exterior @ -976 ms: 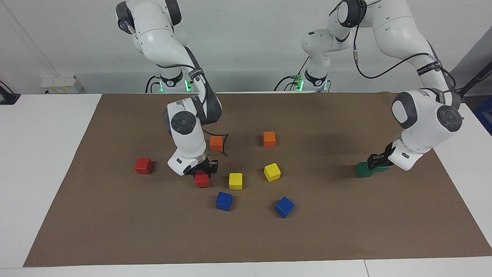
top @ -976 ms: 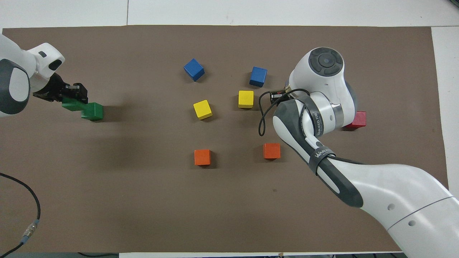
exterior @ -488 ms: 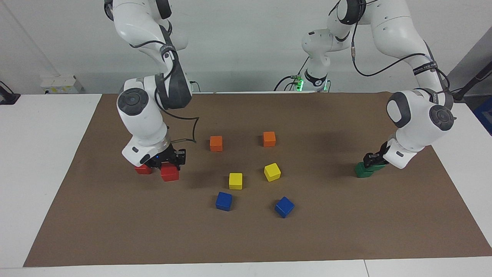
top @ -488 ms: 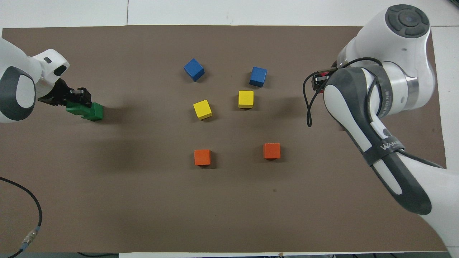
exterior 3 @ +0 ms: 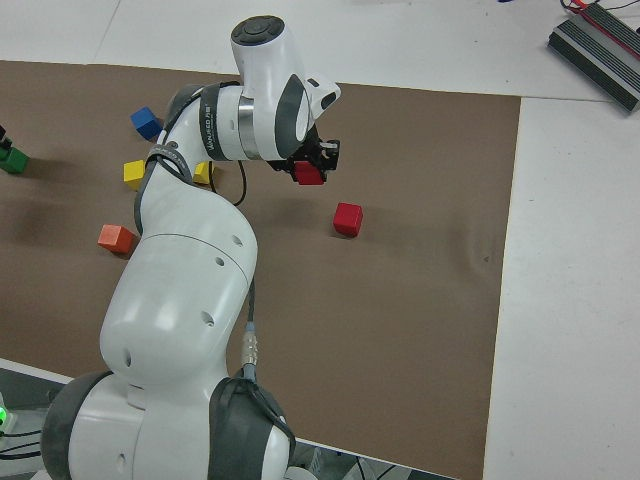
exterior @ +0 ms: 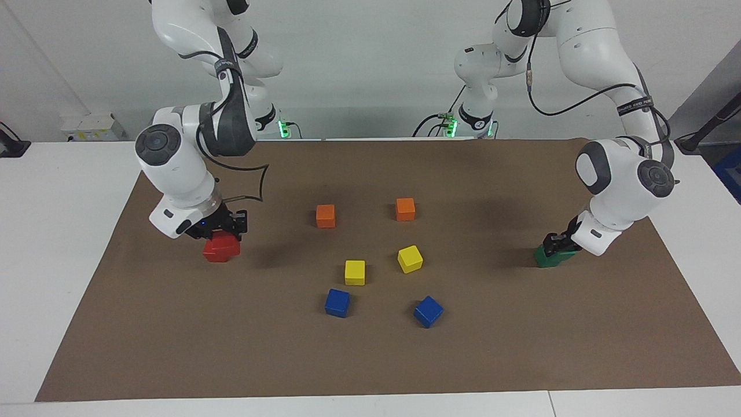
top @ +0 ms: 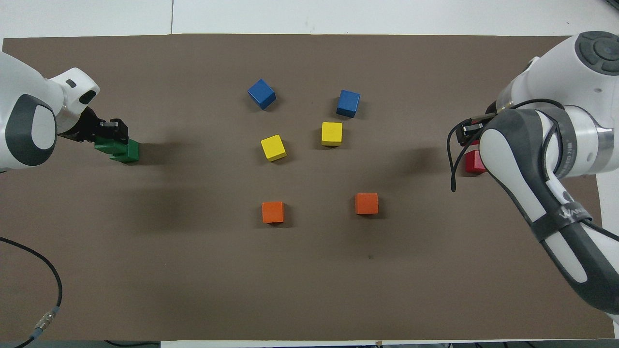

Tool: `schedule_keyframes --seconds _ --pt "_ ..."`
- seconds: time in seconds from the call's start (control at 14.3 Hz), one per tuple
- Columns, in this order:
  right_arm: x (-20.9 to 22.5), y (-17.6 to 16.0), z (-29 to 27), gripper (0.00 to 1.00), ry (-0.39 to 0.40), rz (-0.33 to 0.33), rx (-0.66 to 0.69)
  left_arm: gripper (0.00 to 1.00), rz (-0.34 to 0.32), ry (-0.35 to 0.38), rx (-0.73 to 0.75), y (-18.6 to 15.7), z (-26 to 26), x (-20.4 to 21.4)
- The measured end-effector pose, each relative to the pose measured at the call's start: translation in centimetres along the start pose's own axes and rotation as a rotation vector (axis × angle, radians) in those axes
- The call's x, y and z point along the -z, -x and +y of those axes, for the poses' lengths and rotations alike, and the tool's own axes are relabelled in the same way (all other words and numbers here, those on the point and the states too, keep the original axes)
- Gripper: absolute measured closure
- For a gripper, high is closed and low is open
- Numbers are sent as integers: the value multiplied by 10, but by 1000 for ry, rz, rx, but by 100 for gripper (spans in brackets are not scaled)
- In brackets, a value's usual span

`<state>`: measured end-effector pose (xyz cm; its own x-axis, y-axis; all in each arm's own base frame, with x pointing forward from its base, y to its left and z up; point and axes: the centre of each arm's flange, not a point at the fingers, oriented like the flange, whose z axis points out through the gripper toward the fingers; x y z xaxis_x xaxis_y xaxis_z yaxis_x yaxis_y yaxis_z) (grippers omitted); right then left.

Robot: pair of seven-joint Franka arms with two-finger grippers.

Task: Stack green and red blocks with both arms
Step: 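Lower the green onto the green block while the right gripper lowers red onto red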

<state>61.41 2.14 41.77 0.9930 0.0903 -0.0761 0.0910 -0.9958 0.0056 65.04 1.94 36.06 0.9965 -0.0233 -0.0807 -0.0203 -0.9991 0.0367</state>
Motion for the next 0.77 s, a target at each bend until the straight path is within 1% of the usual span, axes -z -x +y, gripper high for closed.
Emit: schedule_keyframes --seconds 0.21,0.35,0.56,0.77 --pt "-10 19 36 45 -12 -10 -68 45 0 0 1 0 0 0" --pt "-16 27 51 45 -15 -12 -99 45 2 0 1 0 0 1" --pt "-25 32 50 45 -14 -11 -140 45 3 -1 2 1 -1 2" --pt "-30 34 49 45 -14 -11 -149 45 2 -1 4 1 -2 2"
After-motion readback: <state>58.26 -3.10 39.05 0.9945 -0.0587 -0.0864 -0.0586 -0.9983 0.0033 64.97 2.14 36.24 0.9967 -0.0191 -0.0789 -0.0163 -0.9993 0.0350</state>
